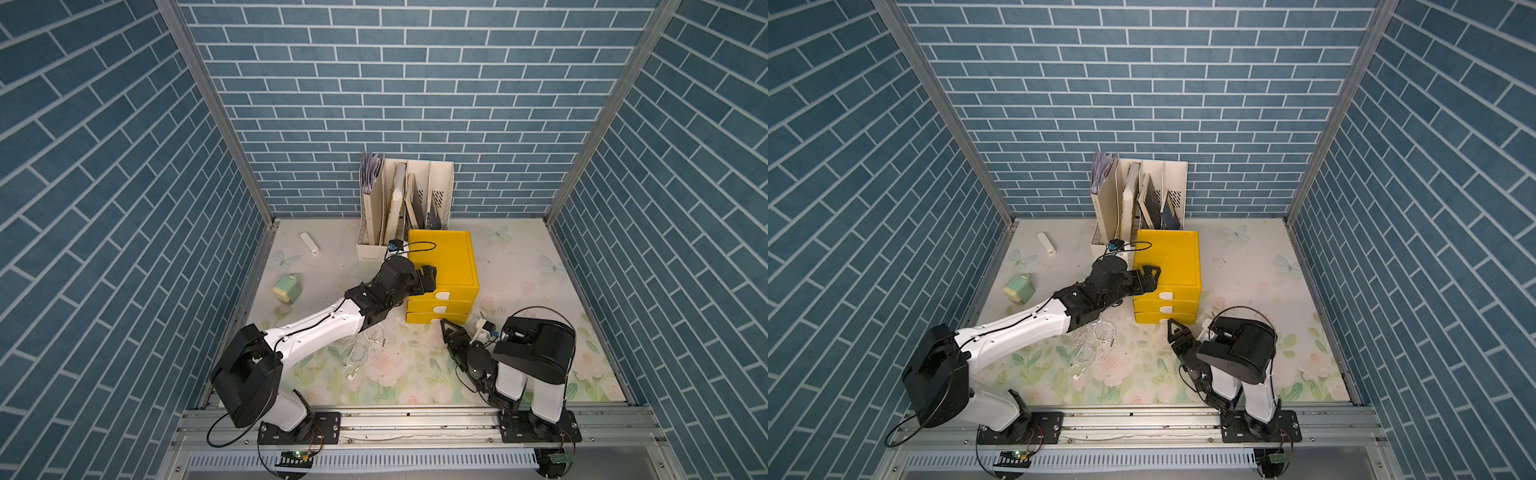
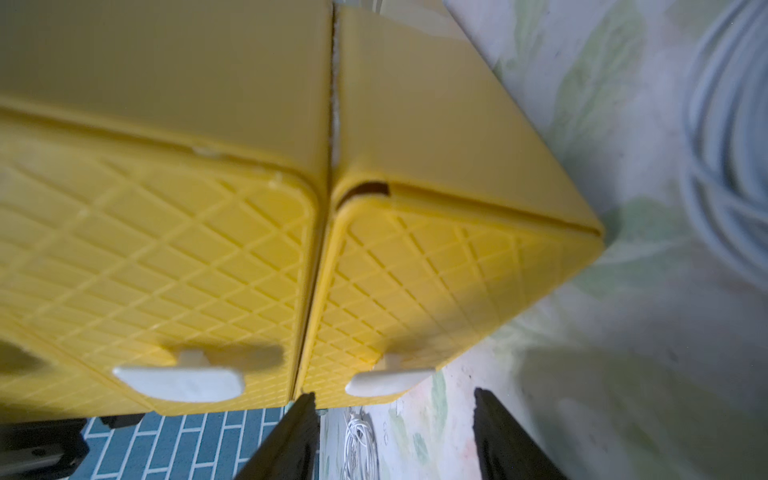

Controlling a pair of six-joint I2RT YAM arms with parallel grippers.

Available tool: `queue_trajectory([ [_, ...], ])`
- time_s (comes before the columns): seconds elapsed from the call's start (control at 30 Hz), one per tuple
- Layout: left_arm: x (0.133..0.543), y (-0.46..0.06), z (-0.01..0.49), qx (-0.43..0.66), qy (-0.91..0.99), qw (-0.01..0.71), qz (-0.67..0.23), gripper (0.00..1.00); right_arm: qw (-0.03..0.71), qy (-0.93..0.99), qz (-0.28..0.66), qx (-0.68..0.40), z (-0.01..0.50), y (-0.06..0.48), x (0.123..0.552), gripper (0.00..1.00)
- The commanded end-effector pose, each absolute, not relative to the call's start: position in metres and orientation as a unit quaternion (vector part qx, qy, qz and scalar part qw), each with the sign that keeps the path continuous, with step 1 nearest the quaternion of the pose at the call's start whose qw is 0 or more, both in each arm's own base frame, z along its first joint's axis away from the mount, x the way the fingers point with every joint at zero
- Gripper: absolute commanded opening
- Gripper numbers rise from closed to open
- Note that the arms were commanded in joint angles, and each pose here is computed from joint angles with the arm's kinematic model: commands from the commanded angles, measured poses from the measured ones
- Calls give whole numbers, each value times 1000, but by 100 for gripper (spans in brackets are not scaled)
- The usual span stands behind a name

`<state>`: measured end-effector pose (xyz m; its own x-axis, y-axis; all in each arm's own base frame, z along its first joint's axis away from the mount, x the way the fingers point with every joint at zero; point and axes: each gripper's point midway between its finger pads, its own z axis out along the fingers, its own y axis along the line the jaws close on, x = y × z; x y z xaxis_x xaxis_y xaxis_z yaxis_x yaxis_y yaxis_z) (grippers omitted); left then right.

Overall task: Place the wired earphones into the drawer by color
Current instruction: Adjust the storage box at the center of the board.

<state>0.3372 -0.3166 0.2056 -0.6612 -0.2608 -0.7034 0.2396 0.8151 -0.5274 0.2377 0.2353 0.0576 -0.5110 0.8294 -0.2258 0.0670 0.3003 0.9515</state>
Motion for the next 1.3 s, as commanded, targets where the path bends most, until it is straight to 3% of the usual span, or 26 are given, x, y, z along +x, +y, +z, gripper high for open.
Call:
queue_trajectory([
  [0.0, 293, -287, 92, 48, 947, 264, -179, 97, 394, 656, 568, 304, 104, 230, 236, 61],
  [0.23, 297, -288, 102, 44, 943, 274, -184, 97, 369, 689, 537, 317, 88, 187, 207, 53],
  [0.43, 299, -289, 121, 36, 937, 285, -196, 97, 414, 714, 462, 323, 94, 157, 218, 44],
  [0.57, 302, -291, 155, 32, 924, 312, -218, 99, 456, 716, 404, 342, 123, 114, 218, 26],
  [0.7, 307, -298, 190, 36, 910, 332, -245, 100, 431, 721, 401, 366, 102, 94, 222, 19],
  [1.03, 318, -293, 257, 41, 884, 381, -267, 100, 388, 789, 363, 308, 126, 87, 313, 13],
  [1.27, 336, -291, 266, 52, 877, 391, -275, 100, 306, 809, 446, 232, 115, 125, 371, 10],
])
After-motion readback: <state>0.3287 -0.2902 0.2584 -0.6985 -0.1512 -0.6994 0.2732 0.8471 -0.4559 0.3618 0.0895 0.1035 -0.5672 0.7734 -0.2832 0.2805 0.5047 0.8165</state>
